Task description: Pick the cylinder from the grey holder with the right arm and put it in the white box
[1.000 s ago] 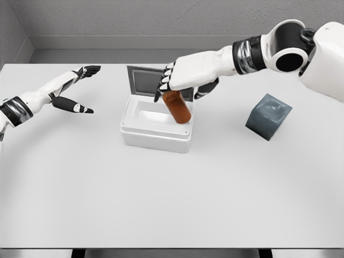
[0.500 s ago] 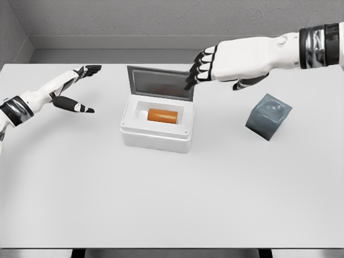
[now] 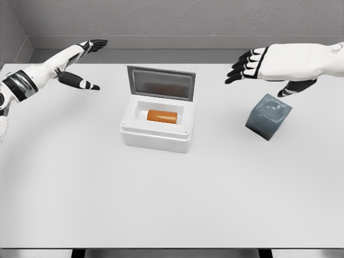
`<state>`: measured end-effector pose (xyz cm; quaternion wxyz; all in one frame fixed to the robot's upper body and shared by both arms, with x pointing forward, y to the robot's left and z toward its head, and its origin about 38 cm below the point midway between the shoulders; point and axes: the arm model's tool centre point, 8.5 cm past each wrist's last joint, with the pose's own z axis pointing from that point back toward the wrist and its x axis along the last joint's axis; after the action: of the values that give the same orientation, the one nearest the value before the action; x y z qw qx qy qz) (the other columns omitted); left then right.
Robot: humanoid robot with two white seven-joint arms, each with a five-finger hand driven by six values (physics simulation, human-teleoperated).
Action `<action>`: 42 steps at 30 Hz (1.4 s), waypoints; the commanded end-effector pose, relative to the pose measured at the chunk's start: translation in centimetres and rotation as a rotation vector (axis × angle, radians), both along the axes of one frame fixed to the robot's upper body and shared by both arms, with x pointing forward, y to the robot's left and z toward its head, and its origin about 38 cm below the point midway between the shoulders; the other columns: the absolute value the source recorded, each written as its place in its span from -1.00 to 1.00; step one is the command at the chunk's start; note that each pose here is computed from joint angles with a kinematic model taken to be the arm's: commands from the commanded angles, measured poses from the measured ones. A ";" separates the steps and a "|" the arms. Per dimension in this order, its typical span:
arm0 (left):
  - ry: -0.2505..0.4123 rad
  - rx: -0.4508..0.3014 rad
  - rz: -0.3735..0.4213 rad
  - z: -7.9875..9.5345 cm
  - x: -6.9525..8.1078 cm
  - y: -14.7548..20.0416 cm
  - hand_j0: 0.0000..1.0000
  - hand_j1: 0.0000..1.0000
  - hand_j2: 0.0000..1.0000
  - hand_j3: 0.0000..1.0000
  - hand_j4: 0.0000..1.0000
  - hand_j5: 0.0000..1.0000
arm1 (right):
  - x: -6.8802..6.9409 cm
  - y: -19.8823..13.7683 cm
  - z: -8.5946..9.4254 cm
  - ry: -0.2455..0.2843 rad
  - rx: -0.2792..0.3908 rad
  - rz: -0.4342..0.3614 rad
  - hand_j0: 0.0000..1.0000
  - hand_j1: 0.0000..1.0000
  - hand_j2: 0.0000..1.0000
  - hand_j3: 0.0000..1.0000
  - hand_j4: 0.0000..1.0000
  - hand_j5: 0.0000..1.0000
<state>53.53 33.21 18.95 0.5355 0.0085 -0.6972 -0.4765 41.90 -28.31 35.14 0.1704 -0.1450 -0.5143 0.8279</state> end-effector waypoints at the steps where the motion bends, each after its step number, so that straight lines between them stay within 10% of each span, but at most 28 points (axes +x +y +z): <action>1: 0.056 0.039 0.019 -1.7 0.2 -0.2 1.00 1.00 1.00 1.00 1.00 1.00 | 0.0 -0.2 0.1 0.003 0.008 -0.009 1.00 1.00 1.00 1.00 1.00 1.00; 21: 0.142 0.083 -0.018 -2.1 2.3 -4.8 1.00 1.00 1.00 1.00 1.00 1.00 | 0.7 0.1 -0.9 0.028 0.021 -0.014 1.00 1.00 1.00 1.00 1.00 1.00; 42: 0.042 0.212 -0.145 0.5 0.8 -5.4 1.00 1.00 1.00 1.00 1.00 1.00 | 0.8 1.5 -1.8 0.049 0.025 0.017 1.00 1.00 1.00 1.00 1.00 1.00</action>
<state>54.38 28.04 18.66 0.5205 0.0044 -0.6251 -0.5816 42.73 -26.94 33.38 0.1761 -0.1203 -0.5196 0.8273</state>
